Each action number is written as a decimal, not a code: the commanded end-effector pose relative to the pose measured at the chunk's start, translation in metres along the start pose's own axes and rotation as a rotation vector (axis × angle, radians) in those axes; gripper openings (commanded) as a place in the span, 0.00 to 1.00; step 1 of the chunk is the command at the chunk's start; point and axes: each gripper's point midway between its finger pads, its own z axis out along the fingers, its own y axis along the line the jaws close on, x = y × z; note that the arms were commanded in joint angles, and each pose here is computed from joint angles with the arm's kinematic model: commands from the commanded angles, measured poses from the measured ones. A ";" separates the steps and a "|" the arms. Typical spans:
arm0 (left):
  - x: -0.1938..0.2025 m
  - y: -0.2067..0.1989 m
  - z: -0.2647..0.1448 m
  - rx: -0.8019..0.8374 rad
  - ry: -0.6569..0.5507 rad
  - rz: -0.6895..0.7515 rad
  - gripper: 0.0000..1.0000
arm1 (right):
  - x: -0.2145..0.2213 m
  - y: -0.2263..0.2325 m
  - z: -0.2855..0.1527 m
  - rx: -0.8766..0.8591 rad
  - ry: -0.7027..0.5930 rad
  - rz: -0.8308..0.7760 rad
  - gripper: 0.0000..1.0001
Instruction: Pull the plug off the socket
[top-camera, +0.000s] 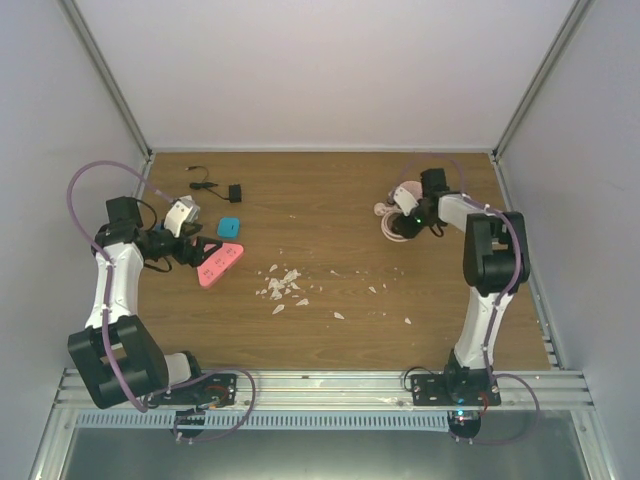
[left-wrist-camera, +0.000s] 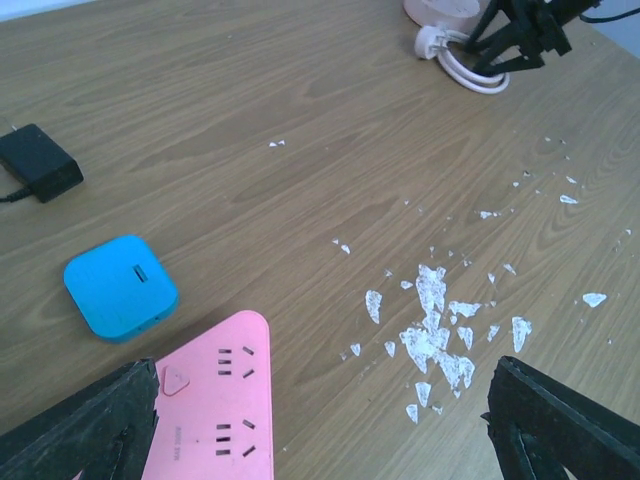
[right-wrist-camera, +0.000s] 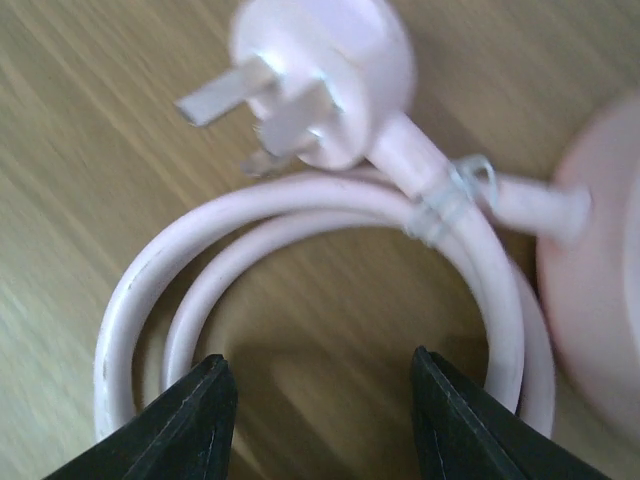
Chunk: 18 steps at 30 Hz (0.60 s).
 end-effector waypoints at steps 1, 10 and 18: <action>-0.024 0.000 -0.005 -0.013 -0.053 0.063 0.90 | 0.063 -0.007 -0.015 -0.013 0.100 0.059 0.49; -0.033 0.000 -0.004 -0.024 -0.058 0.085 0.91 | 0.137 -0.020 -0.051 0.015 0.129 0.168 0.49; -0.037 0.000 0.001 -0.018 -0.053 0.099 0.91 | 0.182 -0.009 -0.076 0.014 0.147 0.222 0.49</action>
